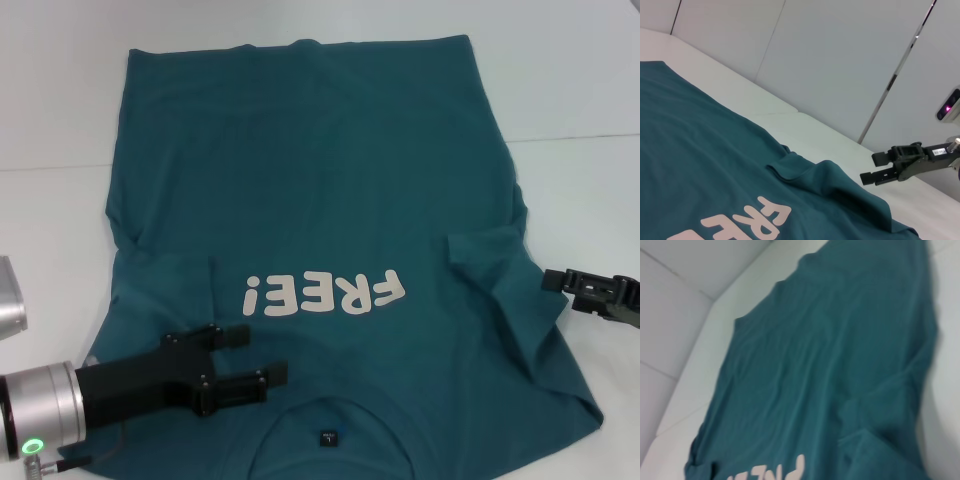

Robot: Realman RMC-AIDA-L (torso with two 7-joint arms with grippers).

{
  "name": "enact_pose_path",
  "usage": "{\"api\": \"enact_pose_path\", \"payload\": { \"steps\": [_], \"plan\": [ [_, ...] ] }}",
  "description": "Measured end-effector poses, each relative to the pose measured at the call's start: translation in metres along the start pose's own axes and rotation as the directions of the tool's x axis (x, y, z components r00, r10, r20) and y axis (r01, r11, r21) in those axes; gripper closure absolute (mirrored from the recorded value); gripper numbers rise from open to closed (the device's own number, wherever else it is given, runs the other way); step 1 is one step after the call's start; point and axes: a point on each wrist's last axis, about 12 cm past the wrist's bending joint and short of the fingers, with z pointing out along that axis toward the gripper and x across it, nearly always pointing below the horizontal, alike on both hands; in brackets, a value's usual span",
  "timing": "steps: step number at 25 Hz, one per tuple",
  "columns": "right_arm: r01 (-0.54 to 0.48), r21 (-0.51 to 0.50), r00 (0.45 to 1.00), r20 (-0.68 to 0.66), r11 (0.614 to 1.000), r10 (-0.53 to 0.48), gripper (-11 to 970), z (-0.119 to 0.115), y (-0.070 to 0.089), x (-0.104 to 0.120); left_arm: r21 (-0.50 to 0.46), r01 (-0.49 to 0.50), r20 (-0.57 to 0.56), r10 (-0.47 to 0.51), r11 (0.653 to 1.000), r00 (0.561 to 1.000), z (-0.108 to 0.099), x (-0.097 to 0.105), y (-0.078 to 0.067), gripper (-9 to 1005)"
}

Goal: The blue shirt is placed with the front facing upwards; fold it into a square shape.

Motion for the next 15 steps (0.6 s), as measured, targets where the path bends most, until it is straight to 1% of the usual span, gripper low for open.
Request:
{"api": "enact_pose_path", "payload": {
  "steps": [4,9,15],
  "plan": [
    [-0.022,0.037,1.000,-0.008,0.999,0.022,17,0.001,-0.004,0.001,0.000,0.000,0.000,0.000,1.000,1.000,0.000,0.000,0.000,118],
    [-0.026,0.060,1.000,-0.012,0.998,0.027,16,0.006,-0.005,0.002,0.001,0.000,-0.003,0.000,1.000,1.000,0.000,0.000,0.000,118],
    [-0.025,0.046,1.000,-0.001,0.999,0.025,15,0.019,0.003,0.000,-0.001,-0.005,-0.004,0.005,1.000,1.000,-0.001,0.001,0.000,118]
  ]
}}
